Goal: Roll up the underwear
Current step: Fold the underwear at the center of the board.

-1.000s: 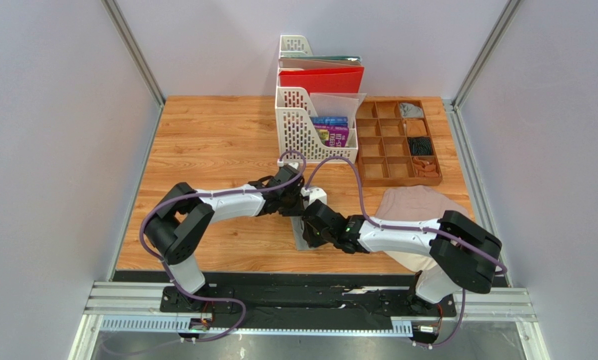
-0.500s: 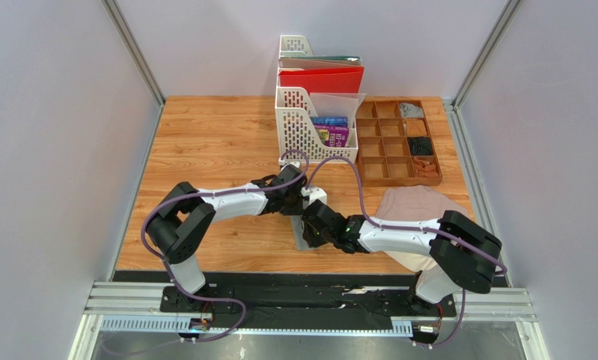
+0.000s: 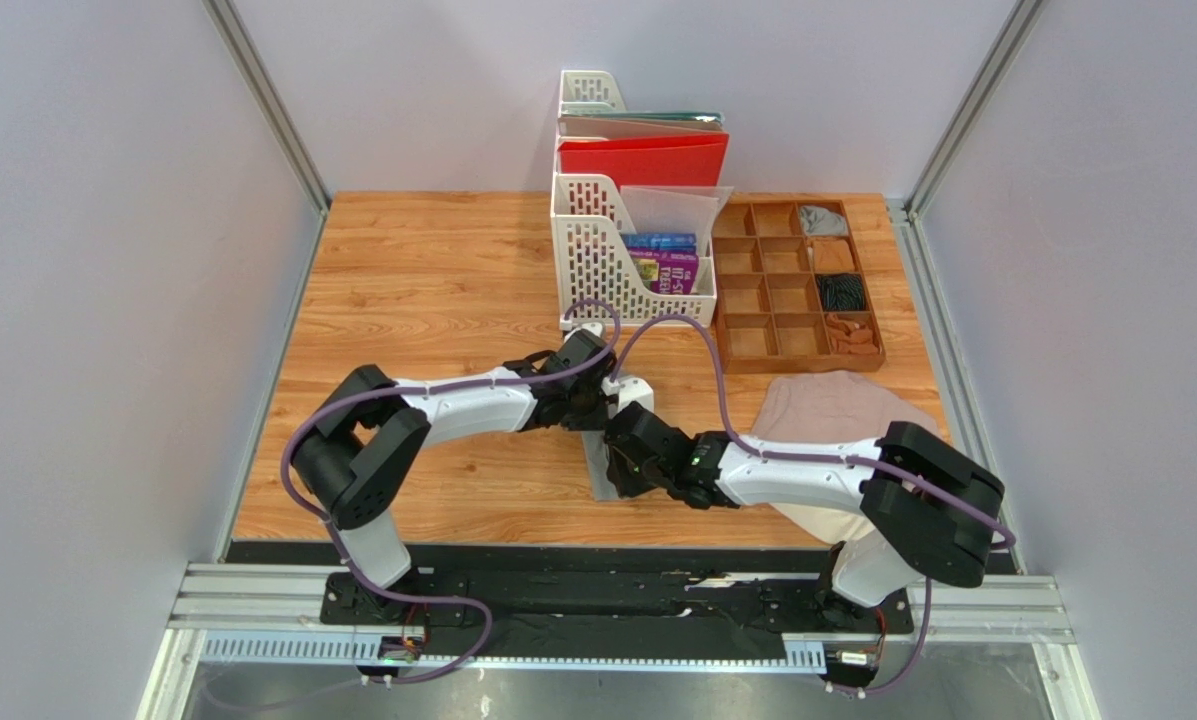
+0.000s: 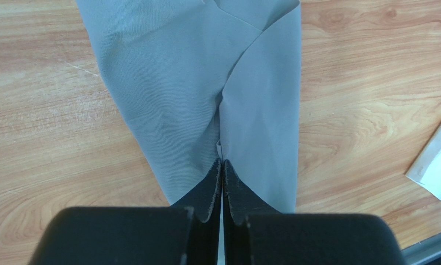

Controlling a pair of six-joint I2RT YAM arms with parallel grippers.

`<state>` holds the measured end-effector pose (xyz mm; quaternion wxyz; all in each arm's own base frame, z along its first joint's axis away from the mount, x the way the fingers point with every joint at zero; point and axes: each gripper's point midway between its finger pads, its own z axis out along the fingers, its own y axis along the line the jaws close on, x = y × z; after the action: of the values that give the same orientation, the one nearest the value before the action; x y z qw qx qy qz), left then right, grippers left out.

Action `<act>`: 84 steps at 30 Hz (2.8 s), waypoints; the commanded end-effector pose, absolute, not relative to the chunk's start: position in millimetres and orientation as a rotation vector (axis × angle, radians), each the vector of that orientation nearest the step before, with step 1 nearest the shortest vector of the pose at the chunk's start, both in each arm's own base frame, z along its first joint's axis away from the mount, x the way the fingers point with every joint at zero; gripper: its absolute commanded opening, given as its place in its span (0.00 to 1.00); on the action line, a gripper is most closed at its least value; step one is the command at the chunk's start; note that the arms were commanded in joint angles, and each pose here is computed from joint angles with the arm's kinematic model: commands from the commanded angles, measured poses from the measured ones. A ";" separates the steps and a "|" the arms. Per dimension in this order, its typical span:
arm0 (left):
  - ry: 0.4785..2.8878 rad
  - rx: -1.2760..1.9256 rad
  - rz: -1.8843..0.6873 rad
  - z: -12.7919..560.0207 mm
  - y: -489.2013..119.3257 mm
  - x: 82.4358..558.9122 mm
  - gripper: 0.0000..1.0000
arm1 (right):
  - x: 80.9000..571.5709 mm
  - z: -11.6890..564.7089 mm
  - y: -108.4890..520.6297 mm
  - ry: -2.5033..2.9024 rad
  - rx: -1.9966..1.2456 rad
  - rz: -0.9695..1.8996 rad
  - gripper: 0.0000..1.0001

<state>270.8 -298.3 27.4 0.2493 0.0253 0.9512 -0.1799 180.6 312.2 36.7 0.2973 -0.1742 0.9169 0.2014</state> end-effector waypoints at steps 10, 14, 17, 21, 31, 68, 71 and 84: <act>2.456 0.048 -0.530 72.1 -289.0 270.6 0.00 | 182.1 69.0 324.3 2.356 -0.462 0.540 0.00; 2.459 0.028 -0.508 68.0 -280.6 266.8 0.00 | 181.3 67.9 327.0 2.358 -0.474 0.538 0.00; 2.476 0.023 -0.502 60.8 -277.5 262.5 0.00 | 179.8 63.0 329.0 2.371 -0.486 0.533 0.00; 2.489 0.012 -0.491 51.5 -272.9 258.5 0.00 | 177.5 58.0 330.9 2.383 -0.498 0.525 0.00; 2.510 0.017 -0.471 37.3 -273.1 258.4 0.00 | 172.0 58.0 333.7 2.393 -0.519 0.519 0.21; 2.511 0.010 -0.445 37.6 -265.0 254.4 0.27 | 232.1 88.3 272.2 2.404 -0.311 0.678 0.45; 2.509 0.006 -0.434 42.1 -259.9 252.3 0.42 | 215.5 77.0 272.2 2.435 -0.287 0.742 0.45; 2.520 -0.027 -0.608 48.5 -255.2 218.9 0.46 | 177.0 49.2 297.8 2.531 -0.304 0.807 0.45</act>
<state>233.4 -250.8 47.8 0.2854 -0.0031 0.9393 -0.1906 176.4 285.7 46.3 0.2304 -0.1301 0.9242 0.2753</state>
